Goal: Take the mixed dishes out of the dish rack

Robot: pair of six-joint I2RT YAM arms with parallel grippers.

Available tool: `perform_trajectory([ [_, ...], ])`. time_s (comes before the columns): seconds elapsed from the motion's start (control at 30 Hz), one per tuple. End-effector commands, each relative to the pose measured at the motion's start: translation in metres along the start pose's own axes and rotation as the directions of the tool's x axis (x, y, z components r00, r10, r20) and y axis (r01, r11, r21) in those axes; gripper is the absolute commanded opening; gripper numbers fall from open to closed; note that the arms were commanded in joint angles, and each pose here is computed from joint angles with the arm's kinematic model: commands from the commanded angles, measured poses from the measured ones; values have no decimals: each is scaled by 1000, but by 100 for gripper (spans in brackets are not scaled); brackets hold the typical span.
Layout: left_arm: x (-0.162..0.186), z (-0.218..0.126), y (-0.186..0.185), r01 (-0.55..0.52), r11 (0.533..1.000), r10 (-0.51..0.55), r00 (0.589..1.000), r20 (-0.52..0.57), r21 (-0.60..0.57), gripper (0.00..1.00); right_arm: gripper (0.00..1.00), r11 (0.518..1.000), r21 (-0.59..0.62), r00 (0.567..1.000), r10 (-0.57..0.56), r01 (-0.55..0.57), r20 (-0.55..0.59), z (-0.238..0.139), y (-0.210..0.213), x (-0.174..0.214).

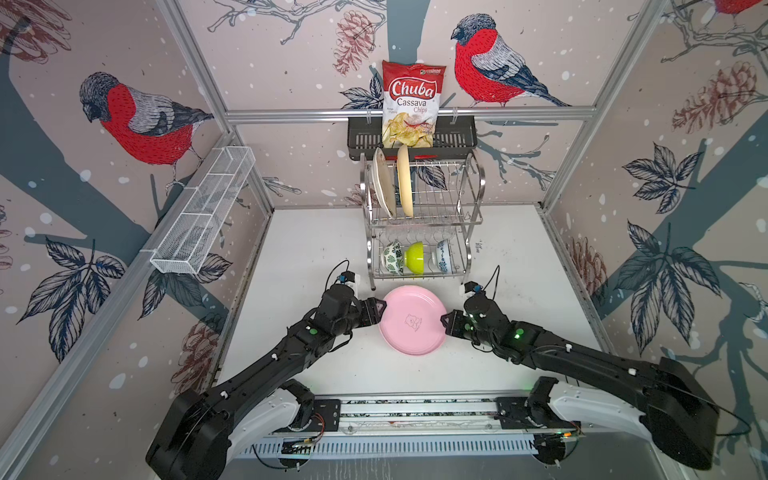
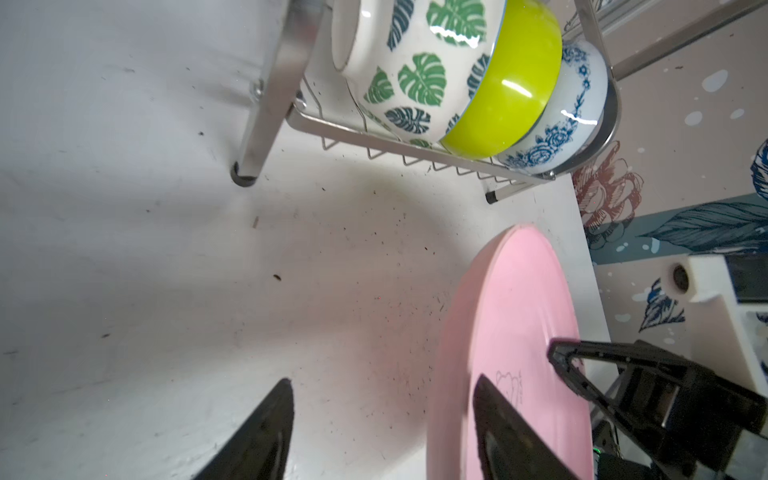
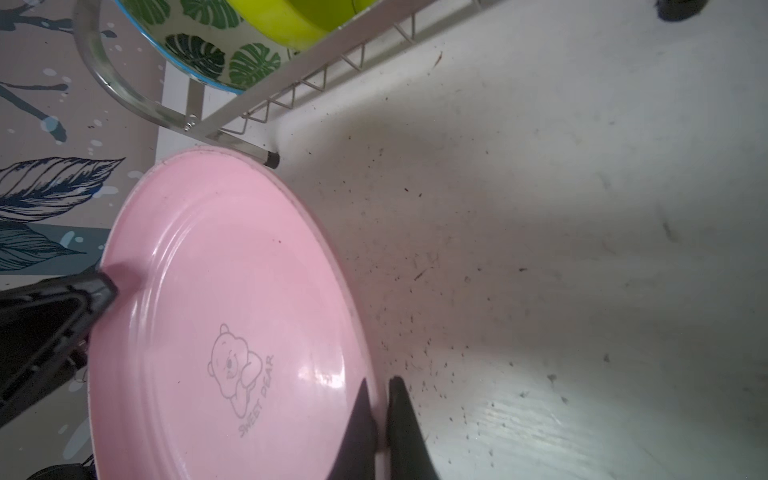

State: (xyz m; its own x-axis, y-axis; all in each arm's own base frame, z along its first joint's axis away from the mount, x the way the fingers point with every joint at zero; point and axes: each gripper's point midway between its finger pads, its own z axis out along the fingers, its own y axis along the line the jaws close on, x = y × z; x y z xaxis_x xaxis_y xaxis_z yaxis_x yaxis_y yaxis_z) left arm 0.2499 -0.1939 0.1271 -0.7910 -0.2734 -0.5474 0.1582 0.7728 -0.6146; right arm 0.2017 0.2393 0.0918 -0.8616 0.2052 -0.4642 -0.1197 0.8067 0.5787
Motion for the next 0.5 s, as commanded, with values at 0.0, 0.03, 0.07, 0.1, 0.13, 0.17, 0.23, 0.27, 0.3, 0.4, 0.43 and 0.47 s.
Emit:
perform_trajectory([
  [0.0,-16,-7,3,-3,999,6,998,68,-44,73,0,999,-13,998,31,-31,45,1,1,-7],
  [0.03,-19,-10,3,-2,999,7,996,84,-51,74,0,999,-4,998,34,-34,46,2,-3,-6],
  [0.07,-21,-11,4,-1,998,7,995,95,-57,74,0,999,2,998,38,-38,48,2,-5,-5],
  [0.1,-22,-13,5,-1,998,8,994,105,-65,75,0,999,6,998,41,-41,49,3,-8,-4],
  [0.13,-24,-15,6,3,997,6,993,114,-71,75,0,999,6,998,42,-42,48,4,-10,-2],
  [0.17,-24,-16,6,5,997,4,993,119,-73,75,0,999,7,998,41,-42,50,5,-11,-2],
  [0.23,-25,-17,7,8,997,1,992,126,-75,75,0,999,31,997,42,-43,59,6,-18,-1],
  [0.27,-25,-18,8,10,997,-1,992,127,-76,75,0,998,45,997,40,-43,61,7,-21,-1],
  [0.3,-24,-18,9,10,997,0,992,127,-79,76,0,997,63,997,40,-44,62,8,-25,0],
  [0.4,-23,-18,11,13,996,-1,992,126,-88,75,0,995,90,997,39,-44,61,11,-33,3],
  [0.43,-24,-18,10,10,996,1,992,126,-88,76,0,994,96,998,37,-43,58,12,-34,4],
  [0.47,-24,-18,11,11,996,0,992,127,-90,76,0,994,102,998,36,-42,55,14,-36,5],
])
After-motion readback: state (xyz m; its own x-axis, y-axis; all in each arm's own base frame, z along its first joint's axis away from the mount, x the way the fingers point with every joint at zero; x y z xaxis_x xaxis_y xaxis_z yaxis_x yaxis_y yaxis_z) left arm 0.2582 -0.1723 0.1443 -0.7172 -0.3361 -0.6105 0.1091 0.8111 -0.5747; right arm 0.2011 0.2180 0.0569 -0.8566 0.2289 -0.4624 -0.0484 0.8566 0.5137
